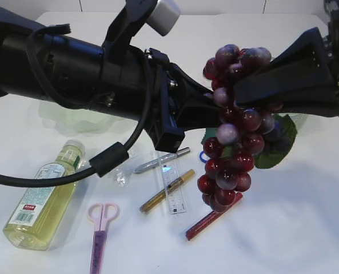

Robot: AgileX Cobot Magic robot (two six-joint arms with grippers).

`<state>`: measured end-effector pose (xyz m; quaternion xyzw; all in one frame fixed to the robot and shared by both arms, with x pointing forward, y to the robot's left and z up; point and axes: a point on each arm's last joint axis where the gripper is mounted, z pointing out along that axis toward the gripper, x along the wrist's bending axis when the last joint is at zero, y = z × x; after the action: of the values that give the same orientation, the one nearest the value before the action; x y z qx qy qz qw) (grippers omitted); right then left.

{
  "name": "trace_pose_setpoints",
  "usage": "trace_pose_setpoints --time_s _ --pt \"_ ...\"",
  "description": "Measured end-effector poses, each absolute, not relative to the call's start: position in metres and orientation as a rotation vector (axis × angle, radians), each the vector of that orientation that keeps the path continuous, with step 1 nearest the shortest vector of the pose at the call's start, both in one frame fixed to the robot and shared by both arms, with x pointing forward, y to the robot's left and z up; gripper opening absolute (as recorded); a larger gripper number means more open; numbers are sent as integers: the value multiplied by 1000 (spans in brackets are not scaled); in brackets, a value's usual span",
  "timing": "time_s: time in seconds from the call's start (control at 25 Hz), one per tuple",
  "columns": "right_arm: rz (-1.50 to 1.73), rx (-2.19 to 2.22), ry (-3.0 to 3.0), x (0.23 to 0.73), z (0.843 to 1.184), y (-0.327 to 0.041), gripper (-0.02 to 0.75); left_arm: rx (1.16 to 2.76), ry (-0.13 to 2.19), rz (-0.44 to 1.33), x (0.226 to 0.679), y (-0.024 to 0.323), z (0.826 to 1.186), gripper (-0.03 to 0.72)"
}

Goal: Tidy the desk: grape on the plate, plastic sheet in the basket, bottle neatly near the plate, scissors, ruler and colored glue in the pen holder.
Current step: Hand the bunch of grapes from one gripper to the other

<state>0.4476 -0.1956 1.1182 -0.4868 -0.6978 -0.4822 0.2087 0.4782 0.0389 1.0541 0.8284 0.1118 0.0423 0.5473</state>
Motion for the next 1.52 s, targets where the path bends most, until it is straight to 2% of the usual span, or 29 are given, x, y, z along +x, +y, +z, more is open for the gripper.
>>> trace_pose_setpoints --time_s 0.2,1.0,1.52 --pt "-1343 -1354 -1939 448 1118 -196 134 1960 252 81 476 38 1054 107" --pt "-1348 -1353 -1933 448 1119 -195 134 1959 265 64 475 39 1055 121" --pt "-1348 -1353 -1933 448 1119 -195 135 1959 265 64 475 39 1056 87"
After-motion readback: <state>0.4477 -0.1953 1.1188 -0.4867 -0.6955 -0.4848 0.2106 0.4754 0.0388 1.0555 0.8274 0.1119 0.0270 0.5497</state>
